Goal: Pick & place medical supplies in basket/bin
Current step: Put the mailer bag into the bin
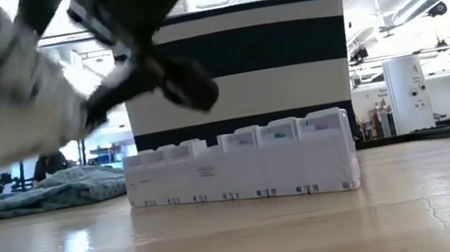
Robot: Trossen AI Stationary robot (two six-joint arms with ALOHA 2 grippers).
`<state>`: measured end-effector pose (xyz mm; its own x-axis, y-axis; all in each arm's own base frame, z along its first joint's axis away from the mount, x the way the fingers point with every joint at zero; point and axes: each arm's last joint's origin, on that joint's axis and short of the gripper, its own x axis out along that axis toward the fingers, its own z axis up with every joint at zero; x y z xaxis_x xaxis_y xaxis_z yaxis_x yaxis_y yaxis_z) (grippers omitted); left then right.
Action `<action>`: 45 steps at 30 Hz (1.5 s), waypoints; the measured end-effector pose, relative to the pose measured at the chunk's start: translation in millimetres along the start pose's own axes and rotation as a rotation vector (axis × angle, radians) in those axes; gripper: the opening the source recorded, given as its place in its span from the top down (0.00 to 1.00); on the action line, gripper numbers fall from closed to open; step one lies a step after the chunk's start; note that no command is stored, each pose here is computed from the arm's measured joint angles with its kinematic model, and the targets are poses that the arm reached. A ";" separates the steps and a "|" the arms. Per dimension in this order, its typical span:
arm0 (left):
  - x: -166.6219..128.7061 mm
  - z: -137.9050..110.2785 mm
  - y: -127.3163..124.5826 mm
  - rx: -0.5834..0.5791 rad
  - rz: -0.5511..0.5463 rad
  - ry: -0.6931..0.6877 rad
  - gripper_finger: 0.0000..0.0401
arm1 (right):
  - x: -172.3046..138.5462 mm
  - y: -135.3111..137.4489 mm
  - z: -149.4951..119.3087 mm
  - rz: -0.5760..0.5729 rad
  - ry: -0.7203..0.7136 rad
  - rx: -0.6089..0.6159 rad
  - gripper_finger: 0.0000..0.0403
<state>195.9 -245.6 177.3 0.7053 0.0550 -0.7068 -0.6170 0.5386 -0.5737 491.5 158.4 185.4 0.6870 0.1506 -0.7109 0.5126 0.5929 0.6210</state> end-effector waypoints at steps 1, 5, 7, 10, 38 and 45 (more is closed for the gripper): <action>-4.3 3.1 -1.9 0.006 -0.015 -0.003 0.19 | -5.6 2.3 1.8 -0.002 -0.011 -0.011 0.53; -22.8 17.7 -8.5 0.005 -0.081 -0.066 0.19 | -30.1 12.2 10.1 -0.005 -0.067 -0.052 0.54; -32.7 26.1 -10.4 0.006 -0.107 -0.107 0.19 | -43.7 16.4 14.4 -0.016 -0.103 -0.063 0.54; -47.4 39.1 -12.4 0.005 -0.143 -0.167 0.19 | -65.7 21.8 20.5 -0.044 -0.162 -0.080 0.54; -115.2 89.1 -39.6 0.090 -0.444 -0.363 0.19 | -308.2 -26.9 114.6 -0.553 -0.763 -0.093 0.54; -109.2 83.0 -44.6 0.070 -0.461 -0.362 0.19 | -306.7 -83.5 177.9 -0.621 -0.577 -0.085 0.44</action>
<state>175.3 -205.9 314.4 0.9771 0.0785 -0.1980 -0.2026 0.6287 -0.7507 329.6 -78.1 410.3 0.4606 -0.6345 -0.6207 0.8588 0.4953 0.1310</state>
